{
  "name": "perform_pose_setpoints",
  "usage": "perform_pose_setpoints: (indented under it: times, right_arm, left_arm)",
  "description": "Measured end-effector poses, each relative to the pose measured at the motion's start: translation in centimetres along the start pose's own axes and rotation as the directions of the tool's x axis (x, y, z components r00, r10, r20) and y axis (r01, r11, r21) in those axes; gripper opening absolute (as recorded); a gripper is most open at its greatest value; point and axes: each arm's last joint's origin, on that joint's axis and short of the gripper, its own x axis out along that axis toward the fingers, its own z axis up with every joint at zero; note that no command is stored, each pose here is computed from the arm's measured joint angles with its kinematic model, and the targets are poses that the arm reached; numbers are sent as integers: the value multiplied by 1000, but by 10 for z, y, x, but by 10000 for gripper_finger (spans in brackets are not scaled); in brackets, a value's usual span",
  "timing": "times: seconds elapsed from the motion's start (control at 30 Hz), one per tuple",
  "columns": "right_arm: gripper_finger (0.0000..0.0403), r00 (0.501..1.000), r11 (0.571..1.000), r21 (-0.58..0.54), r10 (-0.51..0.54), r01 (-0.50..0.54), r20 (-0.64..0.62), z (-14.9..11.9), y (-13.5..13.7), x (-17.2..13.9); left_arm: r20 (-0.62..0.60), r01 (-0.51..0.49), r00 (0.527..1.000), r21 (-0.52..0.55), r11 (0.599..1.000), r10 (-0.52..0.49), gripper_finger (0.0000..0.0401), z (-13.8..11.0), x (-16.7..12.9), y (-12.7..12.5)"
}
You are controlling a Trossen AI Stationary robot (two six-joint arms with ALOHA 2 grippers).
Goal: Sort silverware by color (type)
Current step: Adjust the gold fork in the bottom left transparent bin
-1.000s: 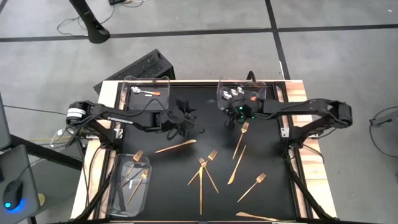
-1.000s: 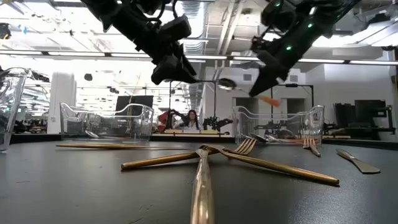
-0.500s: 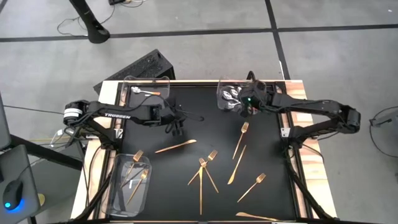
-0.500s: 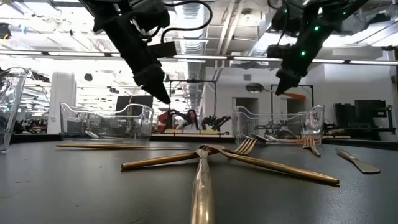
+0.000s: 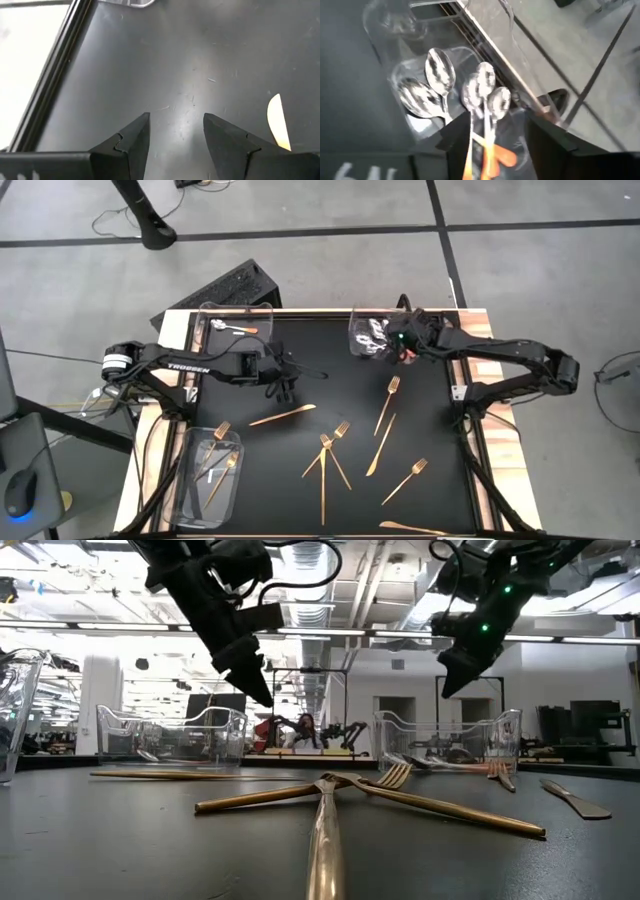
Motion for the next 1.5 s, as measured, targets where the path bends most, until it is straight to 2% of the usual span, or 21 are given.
perform_pose_setpoints:
  times: [0.13, 0.23, 0.37, 0.47, 0.6, 0.67, 0.77, 0.9, 1.0, 1.07, 1.23, 1.43, 1.5]
  right_arm:
    - [222, 993, 991, 61, 118, -120, 25, 1, 12, -5]
    - [220, 973, 973, 52, 223, -226, 63, 4, 24, -12]
    - [210, 944, 950, 37, 302, -309, 130, 7, 44, -25]
    - [202, 914, 928, 29, 360, -372, 188, 10, 59, -36]
    - [193, 875, 901, -19, 425, -433, 231, 10, 80, -47]
    - [189, 868, 895, -42, 441, -444, 227, 9, 86, -49]
    - [184, 878, 901, -54, 431, -430, 209, 6, 90, -48]
    - [179, 883, 904, -55, 427, -425, 197, 5, 92, -45]
    - [178, 880, 903, -52, 429, -428, 205, 6, 94, -43]
    - [178, 878, 902, -50, 429, -429, 213, 7, 94, -44]
    - [178, 875, 900, -38, 430, -433, 222, 8, 94, -44]
    - [178, 869, 893, -43, 445, -447, 216, 6, 98, -48]
    - [178, 865, 892, -58, 450, -449, 223, 6, 99, -49]
  left_arm:
    - [-18, -22, 1000, -48, 999, 21, 171, -2, 0, 0]
    - [-6, -9, 1000, -101, 995, 9, 171, -1, -8, -6]
    - [12, -2, 1000, -115, 993, 3, 171, -3, -37, -18]
    - [3, -58, 998, -144, 988, 59, 171, -11, -62, -25]
    - [-14, -61, 998, -246, 967, 60, 171, -25, -94, -30]
    - [-33, -36, 999, -318, 947, 27, 171, -33, -108, -32]
    - [-114, -52, 993, -407, 912, 6, 171, -50, -125, -33]
    - [-318, -165, 948, -470, 867, 8, 171, -77, -141, -29]
    - [-440, -269, 897, -456, 848, 47, 171, -91, -150, -26]
    - [-461, -291, 885, -444, 847, 62, 171, -94, -152, -25]
    - [-445, -232, 896, -463, 855, 2, 171, -92, -149, -31]
    - [-553, -241, 831, -452, 859, -57, 171, -113, -134, -37]
    - [-561, -225, 824, -457, 861, -82, 171, -117, -129, -40]
